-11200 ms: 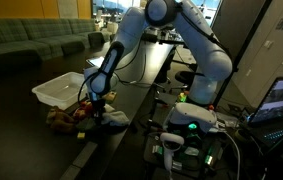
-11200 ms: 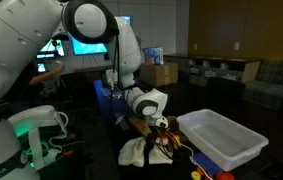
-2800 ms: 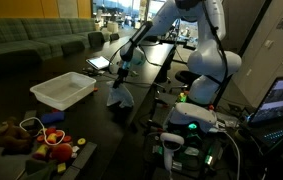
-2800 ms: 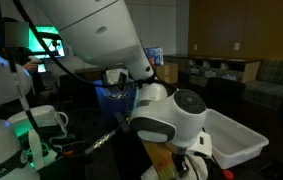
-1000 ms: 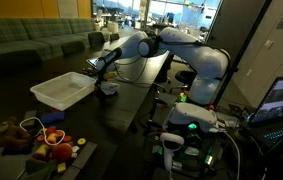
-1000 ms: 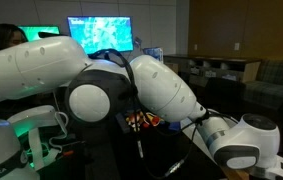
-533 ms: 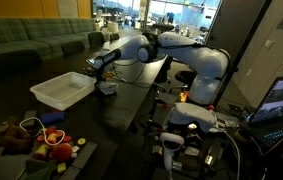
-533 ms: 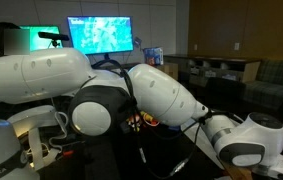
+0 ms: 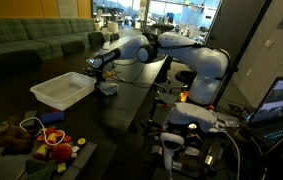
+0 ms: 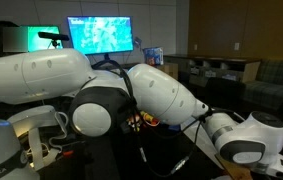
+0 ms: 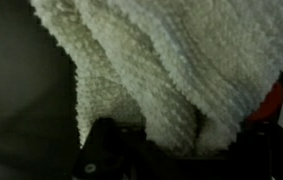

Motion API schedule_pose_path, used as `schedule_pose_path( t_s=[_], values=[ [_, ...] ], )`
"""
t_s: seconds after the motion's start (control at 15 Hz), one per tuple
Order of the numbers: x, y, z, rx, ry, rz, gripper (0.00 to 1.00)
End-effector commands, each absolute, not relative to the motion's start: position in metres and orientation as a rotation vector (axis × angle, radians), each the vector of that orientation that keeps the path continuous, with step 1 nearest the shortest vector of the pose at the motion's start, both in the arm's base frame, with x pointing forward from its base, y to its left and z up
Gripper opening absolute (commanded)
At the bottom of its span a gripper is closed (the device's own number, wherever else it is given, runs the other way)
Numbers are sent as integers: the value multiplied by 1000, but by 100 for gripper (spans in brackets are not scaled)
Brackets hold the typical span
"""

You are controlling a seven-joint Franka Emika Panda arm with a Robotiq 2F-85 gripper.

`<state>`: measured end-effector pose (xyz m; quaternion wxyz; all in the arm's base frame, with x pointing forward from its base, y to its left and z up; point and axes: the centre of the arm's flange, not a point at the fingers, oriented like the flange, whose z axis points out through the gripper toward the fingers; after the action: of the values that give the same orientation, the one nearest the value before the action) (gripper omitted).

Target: Use the towel to push all the objects to the left

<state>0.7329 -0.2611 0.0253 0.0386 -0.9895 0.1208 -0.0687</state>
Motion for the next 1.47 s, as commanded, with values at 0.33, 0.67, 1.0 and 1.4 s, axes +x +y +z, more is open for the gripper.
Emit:
schedule_pose_path(
  t_s=[0.33,0.67,1.0,1.4],
  values=[
    [685,-227,7,-2995,182,-21,3],
    [659,-203,12,-2973,104,5,3],
    [648,-171,11,-2895,17,73,3],
    [618,-116,25,-2762,-208,171,3]
  ],
)
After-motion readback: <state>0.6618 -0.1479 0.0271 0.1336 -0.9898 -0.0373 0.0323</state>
